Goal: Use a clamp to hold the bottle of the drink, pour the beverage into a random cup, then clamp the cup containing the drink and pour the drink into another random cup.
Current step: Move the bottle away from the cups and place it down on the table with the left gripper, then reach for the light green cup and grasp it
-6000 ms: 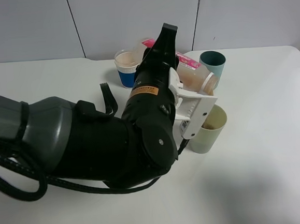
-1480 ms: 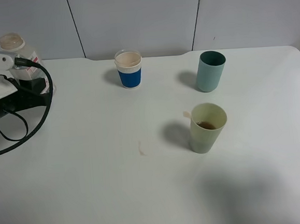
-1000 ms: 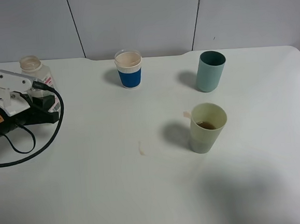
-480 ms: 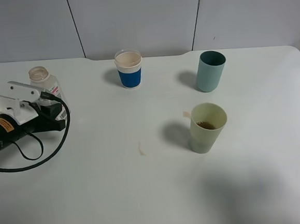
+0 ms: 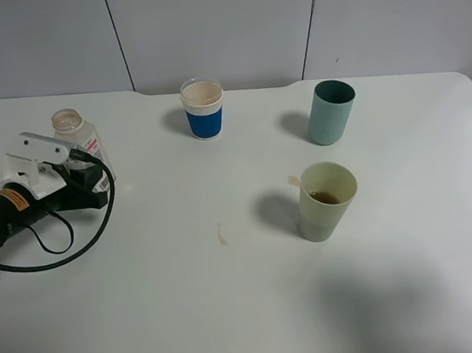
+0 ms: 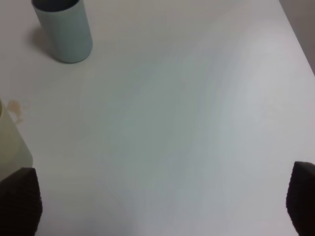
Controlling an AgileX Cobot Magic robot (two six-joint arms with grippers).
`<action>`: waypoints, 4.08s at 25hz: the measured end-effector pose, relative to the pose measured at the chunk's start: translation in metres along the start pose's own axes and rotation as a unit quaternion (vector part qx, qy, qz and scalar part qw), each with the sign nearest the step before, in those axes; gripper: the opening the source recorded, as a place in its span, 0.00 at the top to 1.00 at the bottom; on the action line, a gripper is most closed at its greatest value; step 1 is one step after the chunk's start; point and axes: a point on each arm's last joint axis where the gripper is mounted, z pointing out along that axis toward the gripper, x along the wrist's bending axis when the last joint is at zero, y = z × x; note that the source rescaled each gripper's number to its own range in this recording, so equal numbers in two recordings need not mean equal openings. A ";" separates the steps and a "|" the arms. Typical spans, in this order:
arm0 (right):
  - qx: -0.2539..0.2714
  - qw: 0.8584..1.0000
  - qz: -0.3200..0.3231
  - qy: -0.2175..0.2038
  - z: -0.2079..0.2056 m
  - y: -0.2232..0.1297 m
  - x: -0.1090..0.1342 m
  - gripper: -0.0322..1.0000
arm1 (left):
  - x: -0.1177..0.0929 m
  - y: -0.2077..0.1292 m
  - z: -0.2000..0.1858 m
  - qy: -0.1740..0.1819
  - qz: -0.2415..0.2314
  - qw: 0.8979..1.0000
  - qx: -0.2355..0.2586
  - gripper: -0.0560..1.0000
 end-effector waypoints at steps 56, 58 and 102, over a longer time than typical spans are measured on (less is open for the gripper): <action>0.000 1.000 0.000 0.000 0.000 0.000 0.000 0.00 | -0.008 0.197 -0.221 0.138 -0.043 0.976 -0.160 0.00; 0.000 1.000 0.000 0.000 0.000 0.000 0.000 0.00 | -0.010 0.203 -0.239 0.145 -0.048 0.979 -0.138 0.00; 0.000 1.000 0.000 0.000 0.000 0.000 0.000 0.00 | -0.029 0.093 -0.329 0.236 -0.103 0.964 0.071 0.00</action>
